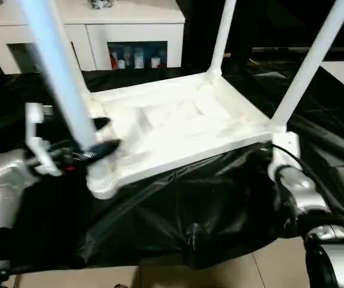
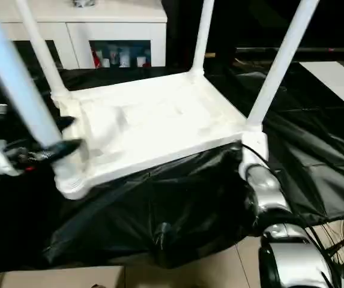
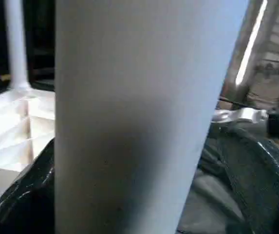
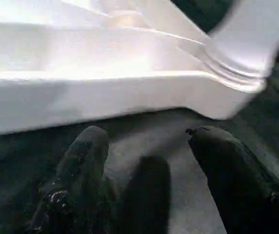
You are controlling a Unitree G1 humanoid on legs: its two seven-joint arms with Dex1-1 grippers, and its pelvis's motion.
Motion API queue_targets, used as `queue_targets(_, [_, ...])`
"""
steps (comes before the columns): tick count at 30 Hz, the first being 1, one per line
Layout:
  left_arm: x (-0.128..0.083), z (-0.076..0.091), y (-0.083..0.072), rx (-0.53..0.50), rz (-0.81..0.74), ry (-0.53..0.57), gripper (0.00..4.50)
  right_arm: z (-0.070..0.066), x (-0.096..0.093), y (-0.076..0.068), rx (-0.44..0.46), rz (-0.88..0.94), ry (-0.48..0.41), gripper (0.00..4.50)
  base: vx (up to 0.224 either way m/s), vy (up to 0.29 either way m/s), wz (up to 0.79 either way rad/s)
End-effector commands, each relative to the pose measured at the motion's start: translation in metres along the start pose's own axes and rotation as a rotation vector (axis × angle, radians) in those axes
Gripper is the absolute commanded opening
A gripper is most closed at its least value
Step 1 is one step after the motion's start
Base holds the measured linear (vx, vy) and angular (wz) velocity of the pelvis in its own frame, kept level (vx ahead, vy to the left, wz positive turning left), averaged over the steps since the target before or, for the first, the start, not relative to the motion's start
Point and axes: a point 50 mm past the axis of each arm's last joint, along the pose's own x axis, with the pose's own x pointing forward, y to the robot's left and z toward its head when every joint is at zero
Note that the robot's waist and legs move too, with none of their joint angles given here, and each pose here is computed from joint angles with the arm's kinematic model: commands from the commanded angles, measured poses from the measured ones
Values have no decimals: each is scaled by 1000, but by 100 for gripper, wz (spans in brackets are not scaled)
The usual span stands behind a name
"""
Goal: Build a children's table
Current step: Rotate table base
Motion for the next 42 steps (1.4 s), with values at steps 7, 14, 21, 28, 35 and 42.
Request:
queue_targets(7, [39, 15, -40, -1, -301, -8, 447, 10, 6, 19, -19, 85, 7, 311, 0, 0, 0])
queue_targets(14, [72, 18, -70, 0, -476, -25, 447, 17, 8, 46, -49, 201, -3, 311, 0, 0, 0])
queue_targets(21, [100, 13, -74, -8, -487, -19, 447, 26, 4, 81, -92, 401, -78, 311, 0, 0, 0])
queue_targets(28, [116, 8, -76, -8, -507, -16, 447, 26, 0, 92, -92, 497, -106, 311, 0, 0, 0])
queue_targets(35, [133, 8, -82, -6, -534, -38, 447, 23, -10, 113, -134, 660, -150, 311, 0, 0, 0])
queue_targets(42, [145, 6, -81, 8, -528, -38, 447, 25, -17, 124, -145, 771, -190, 311, 0, 0, 0])
